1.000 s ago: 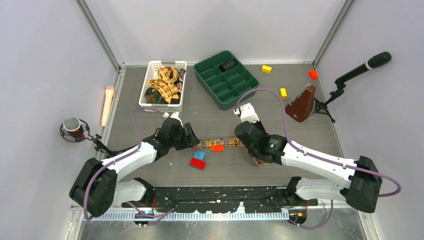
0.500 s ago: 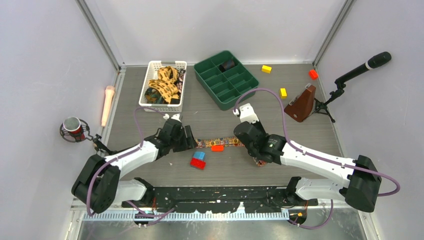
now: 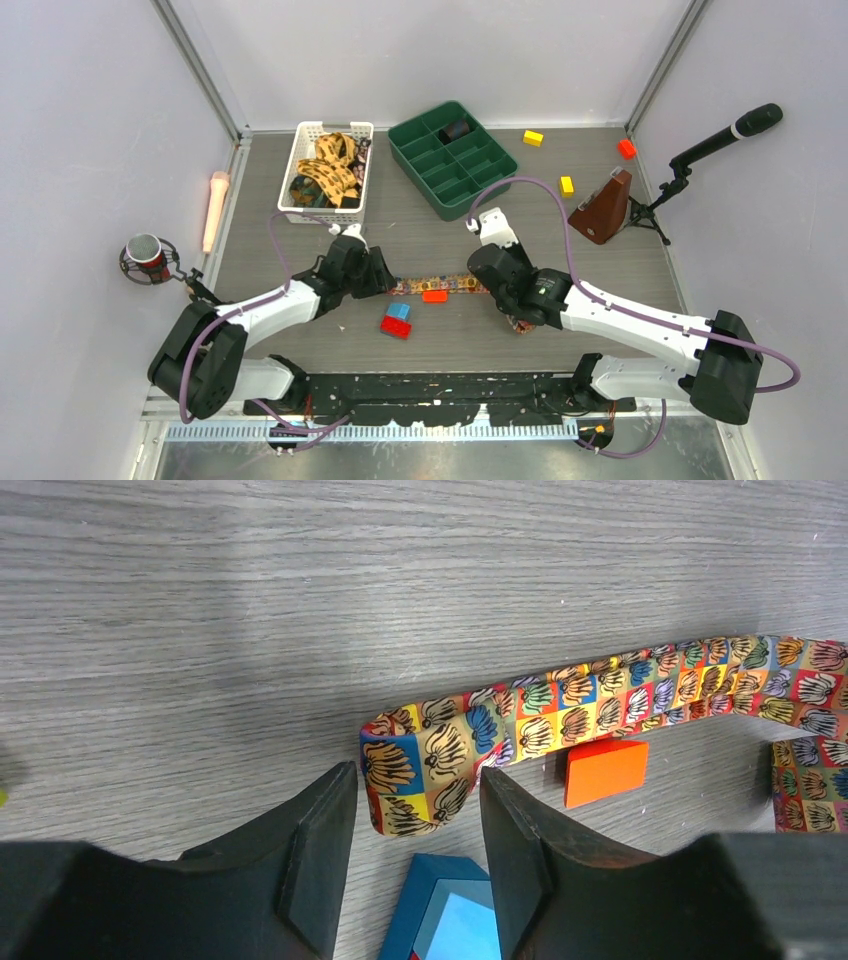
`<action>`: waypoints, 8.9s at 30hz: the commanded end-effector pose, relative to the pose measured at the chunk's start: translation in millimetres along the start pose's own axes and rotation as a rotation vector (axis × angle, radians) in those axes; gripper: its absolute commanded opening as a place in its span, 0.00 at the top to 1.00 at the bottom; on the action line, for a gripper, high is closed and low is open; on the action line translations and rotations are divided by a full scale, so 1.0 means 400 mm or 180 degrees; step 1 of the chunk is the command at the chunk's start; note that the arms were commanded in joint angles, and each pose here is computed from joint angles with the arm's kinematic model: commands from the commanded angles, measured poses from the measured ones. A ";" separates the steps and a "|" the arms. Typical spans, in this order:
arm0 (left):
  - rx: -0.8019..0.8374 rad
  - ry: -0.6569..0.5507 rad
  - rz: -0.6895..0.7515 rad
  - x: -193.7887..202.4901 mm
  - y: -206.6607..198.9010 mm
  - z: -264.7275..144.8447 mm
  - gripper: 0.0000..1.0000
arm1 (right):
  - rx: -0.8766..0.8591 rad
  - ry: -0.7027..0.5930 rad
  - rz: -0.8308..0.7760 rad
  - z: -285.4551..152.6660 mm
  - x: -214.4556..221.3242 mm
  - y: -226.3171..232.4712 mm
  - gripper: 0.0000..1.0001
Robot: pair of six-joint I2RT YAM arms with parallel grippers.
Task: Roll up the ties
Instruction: Flatten out the tie at the center of the board.
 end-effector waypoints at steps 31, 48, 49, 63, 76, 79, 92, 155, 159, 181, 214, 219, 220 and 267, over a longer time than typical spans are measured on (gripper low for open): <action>0.1670 0.0251 0.0322 -0.186 -0.454 0.009 1.00 | 0.1874 0.0350 -0.1053 -0.200 -0.047 -0.455 0.86; 0.0436 -0.0425 0.0468 -0.297 -0.218 -0.054 1.00 | -0.0936 -0.0208 0.0474 -0.027 -0.020 0.084 0.09; 0.0382 -0.0514 0.0451 -0.320 -0.204 -0.071 1.00 | -0.1052 -0.0334 0.0614 -0.033 -0.040 0.097 0.08; -0.0496 -0.0952 0.0953 -0.464 -0.142 -0.220 1.00 | -0.1033 0.0069 0.1173 -0.007 -0.040 0.094 0.06; -0.0649 -0.1302 0.1140 -0.554 -0.190 -0.362 1.00 | -0.0331 0.1549 0.2240 0.071 0.202 0.027 0.48; -0.0656 -0.1300 0.1170 -0.561 -0.195 -0.365 1.00 | -0.0431 0.1578 0.2375 0.078 0.212 0.051 0.64; -0.0726 -0.1267 0.1231 -0.569 -0.190 -0.346 1.00 | -0.0329 0.1902 0.2478 0.106 0.295 0.102 0.98; -0.0515 -0.1163 0.1188 -0.535 -0.190 -0.282 0.65 | -0.1325 0.2196 0.3140 0.175 0.171 0.261 0.70; -0.0521 -0.1165 0.1184 -0.534 -0.188 -0.283 0.65 | -0.0985 0.2153 0.3000 0.177 0.197 0.217 0.91; -0.0535 -0.0965 0.1139 -0.504 -0.168 -0.223 0.63 | 0.0959 0.2540 0.1378 0.008 0.316 -0.158 0.81; -0.0733 -0.1103 0.1102 -0.487 -0.125 -0.303 0.42 | -0.3334 0.0241 0.1419 0.032 -0.133 0.457 0.45; -0.0773 -0.1126 0.1141 -0.486 -0.119 -0.322 0.42 | -0.3323 -0.0116 0.0772 0.044 -0.140 0.471 0.45; -0.0782 -0.1135 0.1149 -0.486 -0.117 -0.327 0.42 | -0.3337 -0.0115 0.0683 0.048 -0.144 0.478 0.45; -0.0995 -0.1377 0.1228 -0.481 -0.083 -0.462 0.41 | -0.4011 0.1371 0.0353 0.138 -0.232 0.587 0.99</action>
Point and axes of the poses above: each gripper's point midway between its finger pads, its own z axis out along the fingers, its own y axis along the line the jaws close on, x = y × z, the point moved 1 cm from there along -z, back along the fingers, and after that the axes turned 8 degrees about -z, right-handed, at the moved point
